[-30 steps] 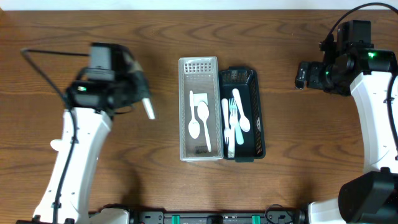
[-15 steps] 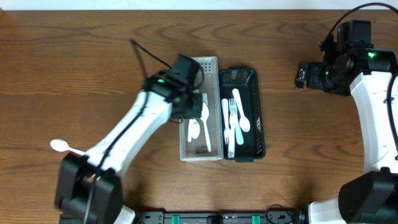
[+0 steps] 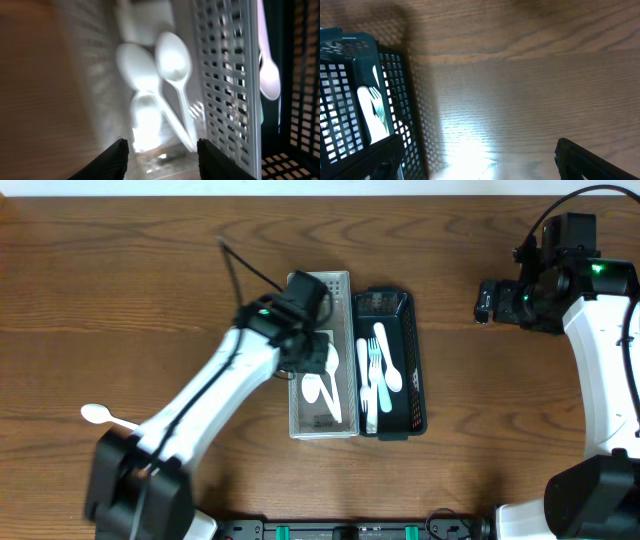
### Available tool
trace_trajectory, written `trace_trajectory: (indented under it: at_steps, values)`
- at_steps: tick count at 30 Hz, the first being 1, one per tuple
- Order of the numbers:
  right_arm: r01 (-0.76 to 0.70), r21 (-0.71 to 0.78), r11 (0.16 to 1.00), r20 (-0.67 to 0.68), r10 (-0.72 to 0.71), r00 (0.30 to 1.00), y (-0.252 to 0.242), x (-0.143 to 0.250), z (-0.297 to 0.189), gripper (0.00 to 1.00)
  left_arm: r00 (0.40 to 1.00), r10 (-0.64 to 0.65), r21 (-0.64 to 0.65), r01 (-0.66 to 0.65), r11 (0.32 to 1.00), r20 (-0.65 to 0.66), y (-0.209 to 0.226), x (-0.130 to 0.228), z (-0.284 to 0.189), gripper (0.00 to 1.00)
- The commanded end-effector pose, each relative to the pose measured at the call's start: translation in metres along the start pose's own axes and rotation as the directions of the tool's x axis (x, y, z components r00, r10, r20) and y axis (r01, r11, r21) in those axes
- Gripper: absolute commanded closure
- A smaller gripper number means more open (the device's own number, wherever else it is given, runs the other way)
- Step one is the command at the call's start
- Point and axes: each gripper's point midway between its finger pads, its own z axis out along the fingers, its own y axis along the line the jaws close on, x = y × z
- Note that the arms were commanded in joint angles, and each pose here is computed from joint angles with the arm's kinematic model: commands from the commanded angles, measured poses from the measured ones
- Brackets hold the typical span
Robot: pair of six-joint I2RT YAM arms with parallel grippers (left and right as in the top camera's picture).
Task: Pack container
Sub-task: 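Carry the spoon right and release it into the clear basket, then move left gripper back left to the last white spoon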
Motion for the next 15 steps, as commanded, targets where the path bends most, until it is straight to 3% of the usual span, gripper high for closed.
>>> trace_trajectory:
  at_steps: [1, 4, 6, 10, 14, 15]
  values:
    - [0.003, 0.004, 1.0, -0.013, -0.003, 1.0, -0.004, 0.002, 0.003, 0.01, 0.981, -0.086, -0.116, 0.107, 0.987, 0.173, 0.047, -0.018, -0.054, 0.48]
    - [0.003, 0.004, 1.0, -0.012, -0.003, 1.0, -0.004, 0.002, 0.003, 0.01, 0.916, -0.272, -0.201, 0.337, 0.92, 0.293, 0.104, -0.015, -0.095, 0.46]
    - [0.003, 0.004, 1.0, -0.012, -0.003, 1.0, -0.004, 0.002, 0.003, 0.01, 0.832, -0.418, -0.211, 0.511, 0.833, 0.366, 0.142, -0.006, -0.118, 0.44]
    - [0.003, 0.004, 1.0, -0.012, -0.003, 1.0, -0.004, 0.002, 0.003, 0.01, 0.61, -0.661, -0.186, 0.78, 0.597, 0.437, 0.206, 0.024, -0.142, 0.36]
    - [0.003, 0.004, 1.0, -0.01, -0.003, 1.0, -0.004, 0.001, 0.003, 0.01, 0.416, -0.792, -0.21, 0.909, 0.36, 0.447, 0.258, 0.061, -0.137, 0.34]
    - [0.003, 0.004, 1.0, -0.01, -0.003, 1.0, -0.004, 0.001, 0.003, 0.01, 0.363, -0.818, -0.215, 0.931, 0.296, 0.447, 0.271, 0.071, -0.132, 0.3]
